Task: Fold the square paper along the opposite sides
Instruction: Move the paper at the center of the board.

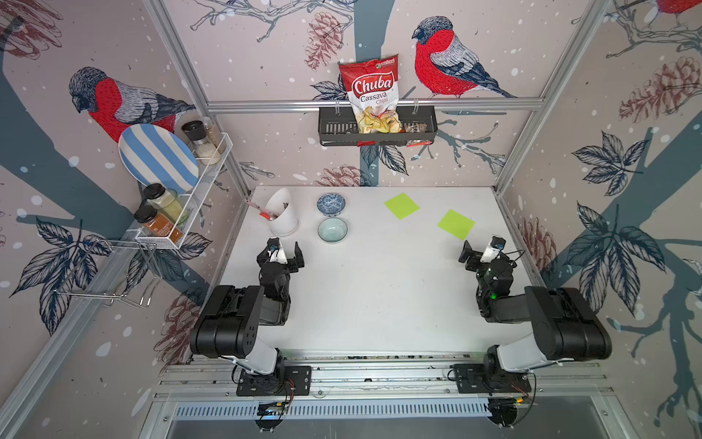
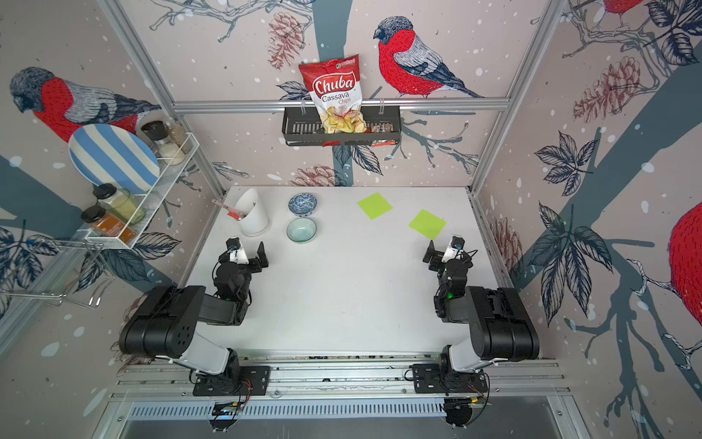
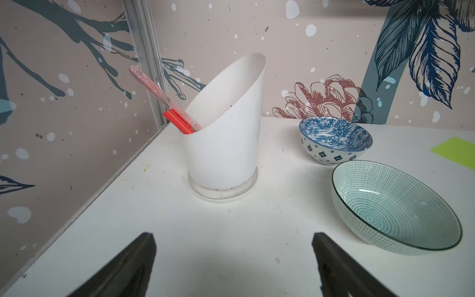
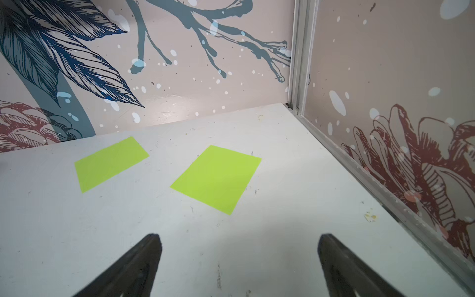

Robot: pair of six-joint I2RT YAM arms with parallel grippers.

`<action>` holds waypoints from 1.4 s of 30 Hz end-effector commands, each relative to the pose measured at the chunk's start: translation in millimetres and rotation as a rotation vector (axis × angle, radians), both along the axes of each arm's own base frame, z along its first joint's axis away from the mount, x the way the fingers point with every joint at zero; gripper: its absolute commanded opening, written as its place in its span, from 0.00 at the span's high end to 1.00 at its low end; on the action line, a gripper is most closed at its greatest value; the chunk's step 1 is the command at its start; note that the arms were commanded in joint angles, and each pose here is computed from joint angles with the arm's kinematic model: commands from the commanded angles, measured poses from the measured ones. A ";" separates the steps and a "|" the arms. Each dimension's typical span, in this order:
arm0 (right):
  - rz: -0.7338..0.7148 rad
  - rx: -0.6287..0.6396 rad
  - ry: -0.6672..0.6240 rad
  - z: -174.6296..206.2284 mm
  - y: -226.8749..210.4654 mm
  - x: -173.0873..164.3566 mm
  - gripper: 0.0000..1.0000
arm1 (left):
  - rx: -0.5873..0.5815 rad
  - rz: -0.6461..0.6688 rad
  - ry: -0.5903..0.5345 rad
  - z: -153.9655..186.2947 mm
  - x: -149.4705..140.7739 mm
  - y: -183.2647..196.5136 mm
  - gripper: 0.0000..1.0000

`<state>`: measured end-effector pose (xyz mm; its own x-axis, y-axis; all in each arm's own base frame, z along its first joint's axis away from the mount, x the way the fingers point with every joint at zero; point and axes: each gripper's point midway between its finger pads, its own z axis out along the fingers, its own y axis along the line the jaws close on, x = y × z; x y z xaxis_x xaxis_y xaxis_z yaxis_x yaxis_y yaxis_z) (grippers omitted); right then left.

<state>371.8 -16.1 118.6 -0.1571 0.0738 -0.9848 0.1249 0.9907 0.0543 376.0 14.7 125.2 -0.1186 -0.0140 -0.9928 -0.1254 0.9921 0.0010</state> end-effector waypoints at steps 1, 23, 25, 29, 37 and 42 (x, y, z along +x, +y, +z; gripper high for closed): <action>-0.008 -0.009 -0.026 6.7 -1.7 1.2 0.00 | 0.001 -0.007 -0.013 3.6 1.4 -0.5 0.03; 0.001 0.001 -0.027 6.9 -1.9 1.8 0.00 | 0.001 -0.007 -0.012 3.4 1.2 -0.6 0.03; 0.001 0.000 -0.026 6.7 -2.1 1.7 0.00 | 0.000 -0.007 -0.013 3.8 1.4 -0.7 0.03; 0.000 0.001 -0.025 6.4 -2.3 1.5 0.00 | 0.000 -0.006 -0.012 3.6 1.3 -0.3 0.03; -0.007 -0.009 -0.026 7.1 -1.7 1.2 0.00 | 0.001 -0.007 -0.009 2.6 1.3 -0.6 0.03; -0.008 -0.009 -0.027 7.2 -1.7 1.7 0.00 | 0.000 -0.008 -0.010 3.1 1.6 -1.0 0.03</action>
